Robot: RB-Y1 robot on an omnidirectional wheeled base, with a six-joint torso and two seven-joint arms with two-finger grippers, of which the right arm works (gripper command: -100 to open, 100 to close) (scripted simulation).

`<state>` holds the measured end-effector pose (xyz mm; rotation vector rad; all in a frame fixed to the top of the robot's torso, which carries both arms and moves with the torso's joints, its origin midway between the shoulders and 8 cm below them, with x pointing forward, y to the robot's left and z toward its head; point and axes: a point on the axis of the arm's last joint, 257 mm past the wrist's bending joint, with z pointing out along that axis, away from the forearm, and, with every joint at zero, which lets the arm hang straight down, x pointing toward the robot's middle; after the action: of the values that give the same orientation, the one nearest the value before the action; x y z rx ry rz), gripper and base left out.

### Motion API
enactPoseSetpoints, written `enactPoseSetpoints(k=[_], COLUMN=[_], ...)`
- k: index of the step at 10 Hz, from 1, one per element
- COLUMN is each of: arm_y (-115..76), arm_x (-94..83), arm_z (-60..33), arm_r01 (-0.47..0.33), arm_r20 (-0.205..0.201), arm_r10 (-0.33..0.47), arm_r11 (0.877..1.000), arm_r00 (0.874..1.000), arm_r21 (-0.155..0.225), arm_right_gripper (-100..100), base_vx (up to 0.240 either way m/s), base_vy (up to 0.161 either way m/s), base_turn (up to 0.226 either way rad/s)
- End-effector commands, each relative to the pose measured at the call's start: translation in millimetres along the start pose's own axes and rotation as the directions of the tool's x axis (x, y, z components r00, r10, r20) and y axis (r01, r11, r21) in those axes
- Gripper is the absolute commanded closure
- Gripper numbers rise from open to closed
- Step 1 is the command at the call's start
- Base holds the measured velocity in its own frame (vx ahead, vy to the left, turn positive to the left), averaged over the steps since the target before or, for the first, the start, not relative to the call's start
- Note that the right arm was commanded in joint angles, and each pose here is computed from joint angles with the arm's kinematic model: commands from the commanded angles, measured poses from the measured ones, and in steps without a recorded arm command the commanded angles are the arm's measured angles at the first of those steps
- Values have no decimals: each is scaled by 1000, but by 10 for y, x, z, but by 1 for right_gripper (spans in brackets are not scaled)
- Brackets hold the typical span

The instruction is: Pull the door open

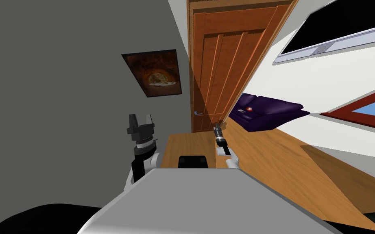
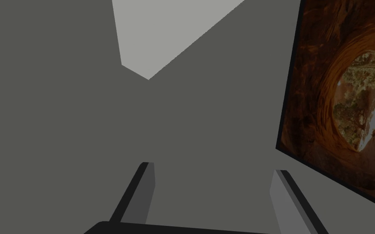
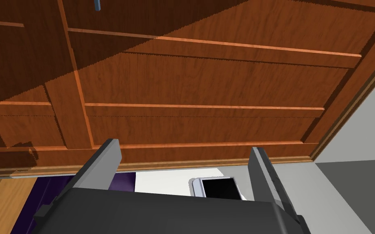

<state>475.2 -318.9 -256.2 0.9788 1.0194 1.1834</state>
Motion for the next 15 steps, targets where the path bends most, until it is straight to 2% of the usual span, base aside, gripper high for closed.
enactPoseSetpoints(k=[1,11,15], arm_y=[-100,-716,-861], arm_x=[-2,-21,-22], arm_z=[-11,-93,-127], arm_r01=[-4,-40,-51], arm_r20=[-1,-1,1], arm_r10=[4,41,52], arm_r11=[1000,992,987], arm_r00=[1000,999,999], arm_r21=[17,122,150], arm_right_gripper=[-100,-100,-100], base_vx=[71,108,94], base_vy=[11,28,17], base_turn=[39,61,48])
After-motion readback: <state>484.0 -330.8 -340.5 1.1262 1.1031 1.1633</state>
